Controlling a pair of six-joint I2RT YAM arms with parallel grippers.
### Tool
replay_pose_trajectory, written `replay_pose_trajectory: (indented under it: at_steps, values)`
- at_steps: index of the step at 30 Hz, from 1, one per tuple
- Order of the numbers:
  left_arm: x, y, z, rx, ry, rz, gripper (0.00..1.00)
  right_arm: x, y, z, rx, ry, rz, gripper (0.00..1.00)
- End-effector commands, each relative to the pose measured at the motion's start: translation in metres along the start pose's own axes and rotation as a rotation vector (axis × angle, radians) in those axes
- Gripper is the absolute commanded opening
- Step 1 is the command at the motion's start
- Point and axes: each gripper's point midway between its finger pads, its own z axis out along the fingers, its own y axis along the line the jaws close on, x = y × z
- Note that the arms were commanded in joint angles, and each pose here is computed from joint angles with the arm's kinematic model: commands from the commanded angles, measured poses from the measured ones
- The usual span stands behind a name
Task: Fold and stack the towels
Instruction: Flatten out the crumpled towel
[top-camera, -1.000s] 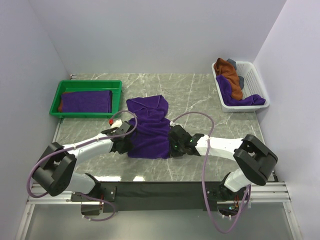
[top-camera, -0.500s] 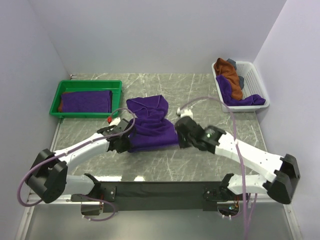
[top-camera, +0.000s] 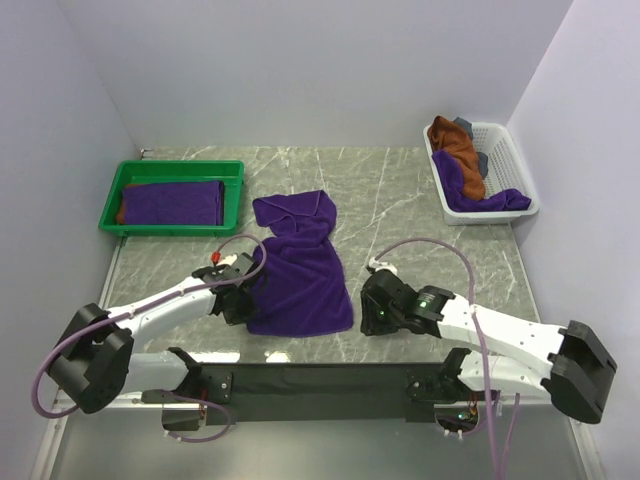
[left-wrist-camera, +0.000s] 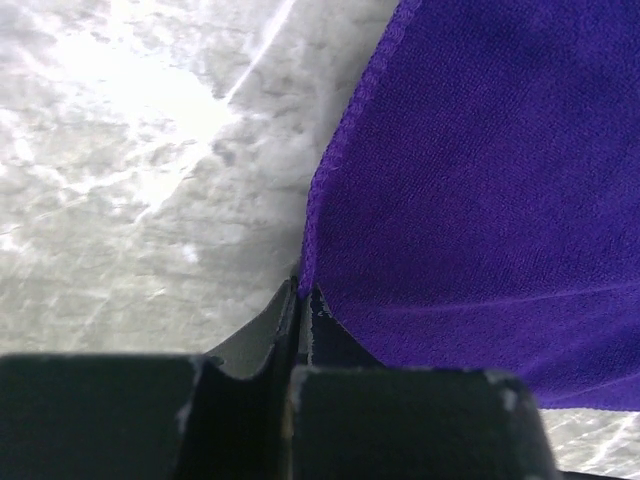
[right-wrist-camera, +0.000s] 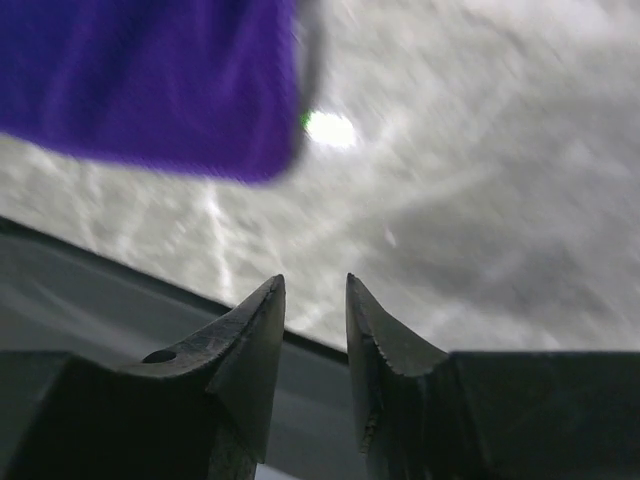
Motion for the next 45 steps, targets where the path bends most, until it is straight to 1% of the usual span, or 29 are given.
replay_pose_trajectory:
  at_steps: [1,3,5,8,15,17,22,28,33,40,45]
  values:
    - [-0.006,0.004,-0.008,-0.018,-0.032,-0.008,0.04,-0.038,0.033,0.007,-0.093,-0.122,0.056,0.38]
    - [-0.008,0.004,-0.009,-0.024,-0.037,-0.006,0.04,-0.045,0.037,0.015,-0.095,-0.142,0.067,0.4]
    - [-0.008,0.004,-0.009,-0.023,-0.038,-0.009,0.04,-0.044,0.036,0.024,-0.076,-0.13,0.07,0.42]
    - [-0.005,0.004,-0.008,-0.019,-0.03,-0.01,0.04,-0.046,0.037,0.034,-0.064,-0.13,0.073,0.42]
    - [-0.004,0.005,-0.008,-0.019,-0.032,-0.009,0.04,-0.045,0.04,0.047,-0.053,-0.106,0.053,0.34]
    - [-0.004,0.006,-0.008,-0.024,-0.032,-0.01,0.04,-0.046,0.035,0.05,-0.02,-0.11,0.049,0.34]
    - [-0.008,0.006,-0.014,-0.025,-0.05,-0.022,0.03,-0.048,0.032,0.047,0.002,-0.111,0.027,0.34]
    - [-0.016,0.007,-0.025,-0.031,-0.077,-0.035,0.03,-0.056,0.029,0.036,0.026,-0.134,0.012,0.38]
    - [-0.016,0.006,-0.025,-0.029,-0.073,-0.029,0.02,-0.053,0.031,0.041,0.026,-0.105,-0.003,0.38]
    - [-0.018,0.005,-0.031,-0.021,-0.081,-0.035,0.02,-0.037,0.029,0.055,0.056,-0.026,-0.035,0.37]
    - [-0.023,0.006,-0.041,-0.022,-0.1,-0.039,0.02,-0.036,0.032,0.059,0.1,-0.02,-0.078,0.37]
